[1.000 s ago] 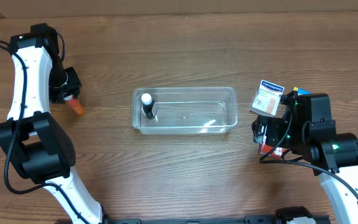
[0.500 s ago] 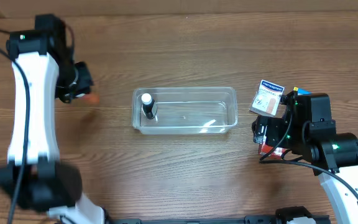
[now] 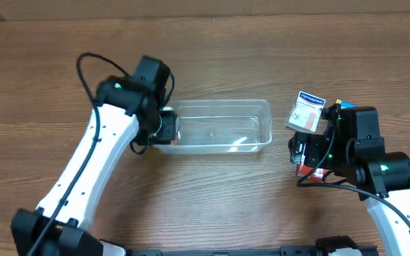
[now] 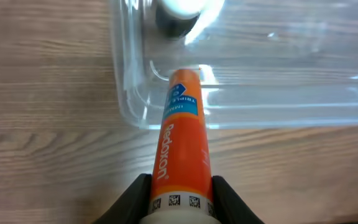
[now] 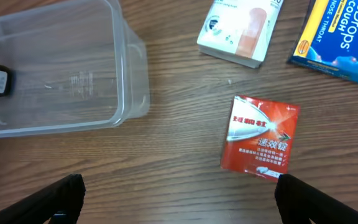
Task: Pack container
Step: 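Place the orange tube into the container's left end, then grasp the white Hansaplast box with the right gripper, then lower the Hansaplast box into the container's right end and release, then grasp the blue VapoDrops box with the right gripper, then place the VapoDrops box into the container's middle, then grasp the small red medicine box with the right gripper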
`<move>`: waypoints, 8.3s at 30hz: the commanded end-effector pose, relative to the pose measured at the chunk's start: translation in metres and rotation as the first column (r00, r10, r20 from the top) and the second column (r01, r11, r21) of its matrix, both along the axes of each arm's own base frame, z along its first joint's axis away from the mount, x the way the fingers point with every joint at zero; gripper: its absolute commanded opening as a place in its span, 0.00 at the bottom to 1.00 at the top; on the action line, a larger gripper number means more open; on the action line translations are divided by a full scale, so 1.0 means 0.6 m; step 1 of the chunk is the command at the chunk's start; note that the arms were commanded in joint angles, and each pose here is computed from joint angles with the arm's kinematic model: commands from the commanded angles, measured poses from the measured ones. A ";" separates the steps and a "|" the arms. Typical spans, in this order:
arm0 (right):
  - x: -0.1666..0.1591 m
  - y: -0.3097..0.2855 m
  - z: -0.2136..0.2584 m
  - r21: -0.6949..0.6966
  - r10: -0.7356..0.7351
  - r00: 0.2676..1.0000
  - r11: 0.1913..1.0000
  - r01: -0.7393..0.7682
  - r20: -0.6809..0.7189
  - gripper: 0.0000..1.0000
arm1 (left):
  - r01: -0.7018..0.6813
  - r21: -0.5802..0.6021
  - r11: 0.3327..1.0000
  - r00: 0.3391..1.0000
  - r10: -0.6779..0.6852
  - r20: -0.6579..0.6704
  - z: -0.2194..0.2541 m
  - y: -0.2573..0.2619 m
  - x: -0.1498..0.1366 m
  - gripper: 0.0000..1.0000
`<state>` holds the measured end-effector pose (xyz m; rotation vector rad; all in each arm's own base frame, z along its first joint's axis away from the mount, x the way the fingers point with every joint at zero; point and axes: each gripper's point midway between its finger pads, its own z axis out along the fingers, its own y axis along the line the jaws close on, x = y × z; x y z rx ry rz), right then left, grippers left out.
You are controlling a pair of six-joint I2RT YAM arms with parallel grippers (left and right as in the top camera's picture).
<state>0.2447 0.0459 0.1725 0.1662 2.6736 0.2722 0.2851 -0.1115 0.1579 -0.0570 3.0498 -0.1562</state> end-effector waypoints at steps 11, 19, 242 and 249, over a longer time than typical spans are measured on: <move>0.008 -0.001 0.019 0.006 -0.011 0.999 1.000 0.011 0.033 1.00 | -0.045 0.095 0.994 0.999 0.044 0.012 -0.062 0.014 0.039 0.32; 0.008 -0.001 0.019 0.006 -0.011 0.999 1.000 0.011 0.033 1.00 | -0.035 0.091 0.995 0.999 0.033 0.026 -0.049 0.012 0.045 0.63; 0.012 -0.103 -0.257 -0.022 -0.166 0.871 0.984 0.175 -0.462 1.00 | -0.244 0.017 0.970 0.920 0.225 0.322 0.199 0.145 0.042 1.00; 0.001 -0.109 -0.280 -0.057 -0.191 0.837 0.980 0.189 -0.513 1.00 | -0.243 0.017 0.970 0.920 0.225 0.322 0.199 0.145 0.042 1.00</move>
